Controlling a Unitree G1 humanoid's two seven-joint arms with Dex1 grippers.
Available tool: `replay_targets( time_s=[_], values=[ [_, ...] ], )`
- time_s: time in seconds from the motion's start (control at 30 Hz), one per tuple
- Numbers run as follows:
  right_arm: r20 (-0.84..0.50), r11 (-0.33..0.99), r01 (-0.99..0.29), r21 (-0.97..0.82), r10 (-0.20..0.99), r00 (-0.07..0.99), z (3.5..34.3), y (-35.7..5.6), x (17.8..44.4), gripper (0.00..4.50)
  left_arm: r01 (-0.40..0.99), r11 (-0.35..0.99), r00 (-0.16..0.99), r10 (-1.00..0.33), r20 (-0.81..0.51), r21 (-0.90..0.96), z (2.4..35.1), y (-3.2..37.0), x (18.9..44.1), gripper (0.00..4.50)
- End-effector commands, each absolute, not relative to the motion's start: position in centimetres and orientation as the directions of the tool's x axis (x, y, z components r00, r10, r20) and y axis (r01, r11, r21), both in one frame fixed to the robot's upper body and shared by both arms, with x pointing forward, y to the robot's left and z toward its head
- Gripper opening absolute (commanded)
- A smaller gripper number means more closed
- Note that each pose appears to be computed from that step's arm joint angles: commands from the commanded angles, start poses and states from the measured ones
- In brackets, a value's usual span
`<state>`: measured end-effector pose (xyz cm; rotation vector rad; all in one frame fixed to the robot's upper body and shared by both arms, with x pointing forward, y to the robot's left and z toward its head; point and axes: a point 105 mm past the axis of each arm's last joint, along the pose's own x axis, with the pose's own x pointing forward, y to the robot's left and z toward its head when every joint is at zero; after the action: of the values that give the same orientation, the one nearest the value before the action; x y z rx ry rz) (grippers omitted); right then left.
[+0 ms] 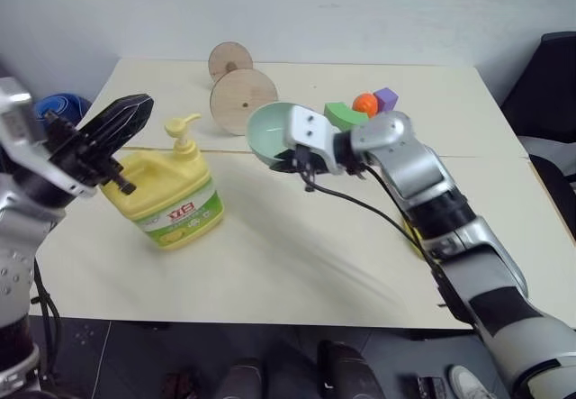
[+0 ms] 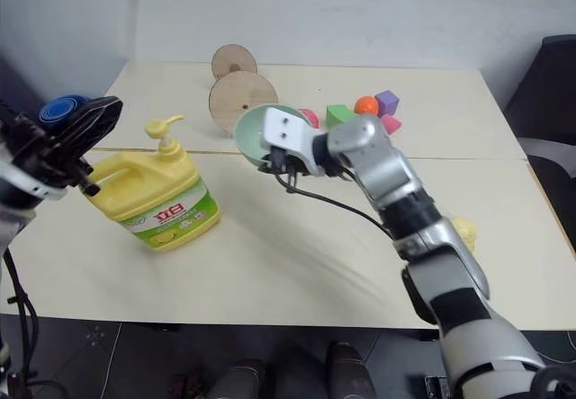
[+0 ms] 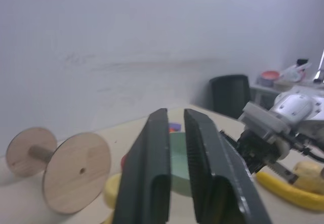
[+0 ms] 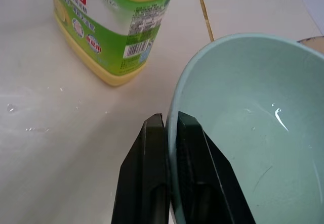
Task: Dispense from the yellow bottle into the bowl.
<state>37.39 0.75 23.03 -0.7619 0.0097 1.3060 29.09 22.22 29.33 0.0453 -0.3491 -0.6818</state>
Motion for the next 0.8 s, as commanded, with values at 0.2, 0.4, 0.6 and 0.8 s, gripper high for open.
replay_targets(
  time_s=[0.2, 0.4, 0.6, 0.8],
  values=[
    [-0.367, 0.013, -0.819, -0.574, 0.89, 0.272, 27.8, 5.5, 37.7, 0.0, 0.632, 0.767, 0.727, -0.637, 0.257, 0.114, 29.5, 22.6, 31.0, 0.03],
    [-0.386, -0.018, -0.827, -0.562, 0.89, 0.243, 27.7, 6.7, 37.7, 0.0, 0.65, 0.757, 0.735, -0.648, 0.201, 0.065, 28.8, 22.3, 32.0, 0.03],
    [-0.395, -0.053, -0.829, -0.557, 0.895, 0.208, 28.0, 8.2, 37.2, 0.0, 0.614, 0.788, 0.775, -0.613, 0.153, 0.041, 28.2, 22.8, 33.0, 0.03],
    [-0.405, -0.102, -0.826, -0.554, 0.9, 0.16, 28.3, 10.1, 36.2, 0.0, 0.588, 0.808, 0.802, -0.589, 0.099, 0.044, 27.4, 23.0, 33.5, 0.03]
  ],
)
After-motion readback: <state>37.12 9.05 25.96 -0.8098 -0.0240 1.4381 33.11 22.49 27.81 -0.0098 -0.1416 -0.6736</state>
